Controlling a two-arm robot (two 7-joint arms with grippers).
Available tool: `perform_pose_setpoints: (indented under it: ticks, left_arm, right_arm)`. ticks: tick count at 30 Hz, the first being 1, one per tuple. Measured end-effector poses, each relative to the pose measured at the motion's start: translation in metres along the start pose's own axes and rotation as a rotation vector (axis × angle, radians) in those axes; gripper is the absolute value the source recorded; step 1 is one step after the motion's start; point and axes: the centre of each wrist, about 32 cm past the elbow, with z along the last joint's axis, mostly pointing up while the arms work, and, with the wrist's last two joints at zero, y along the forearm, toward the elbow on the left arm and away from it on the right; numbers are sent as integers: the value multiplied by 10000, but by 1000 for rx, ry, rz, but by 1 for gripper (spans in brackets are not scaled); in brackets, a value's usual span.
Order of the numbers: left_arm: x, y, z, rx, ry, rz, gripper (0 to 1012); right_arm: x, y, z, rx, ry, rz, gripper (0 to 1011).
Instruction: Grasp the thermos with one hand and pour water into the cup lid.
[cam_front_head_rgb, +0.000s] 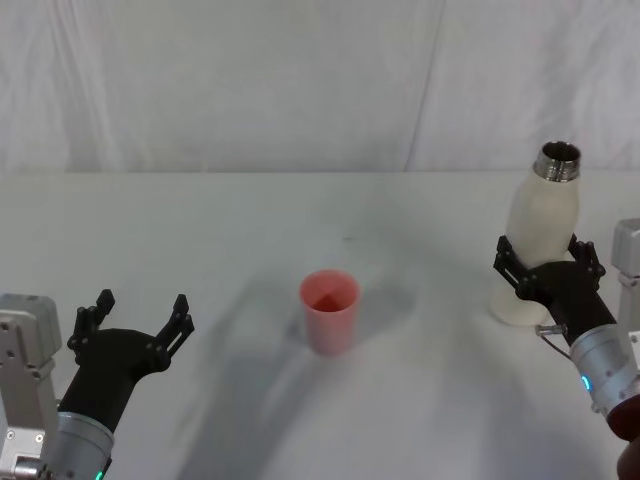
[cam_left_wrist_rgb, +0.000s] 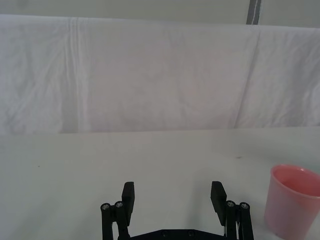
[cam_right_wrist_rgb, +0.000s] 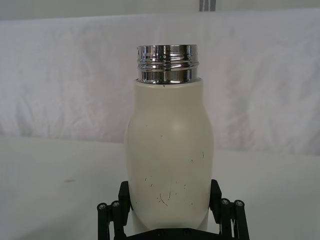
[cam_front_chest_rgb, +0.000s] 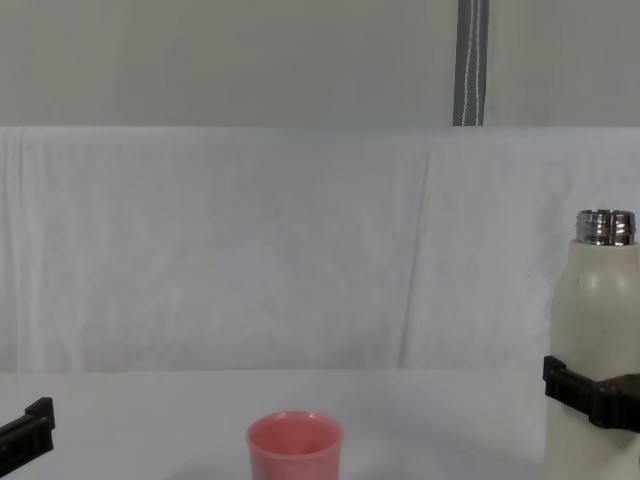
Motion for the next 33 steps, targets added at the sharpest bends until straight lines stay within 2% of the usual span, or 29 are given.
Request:
perform_pose_setpoints:
  ticks: [8,14,23,28,33]
  left_arm:
    - [0,0,0,0,0,0,1001]
    - [0,0,0,0,0,0,1001]
    - [0,0,0,0,0,0,1001]
    - [0,0,0,0,0,0,1001]
    - [0,0,0,0,0,0,1001]
  right_arm:
    - [67,36,98,9,-30,23,950]
    - [91,77,206,25,-32,42,950]
    - [89,107,346,58,-34,65,950]
    - [81,110,391,66,-61,87,950]
    - [67,110,425,58,-118,113,950]
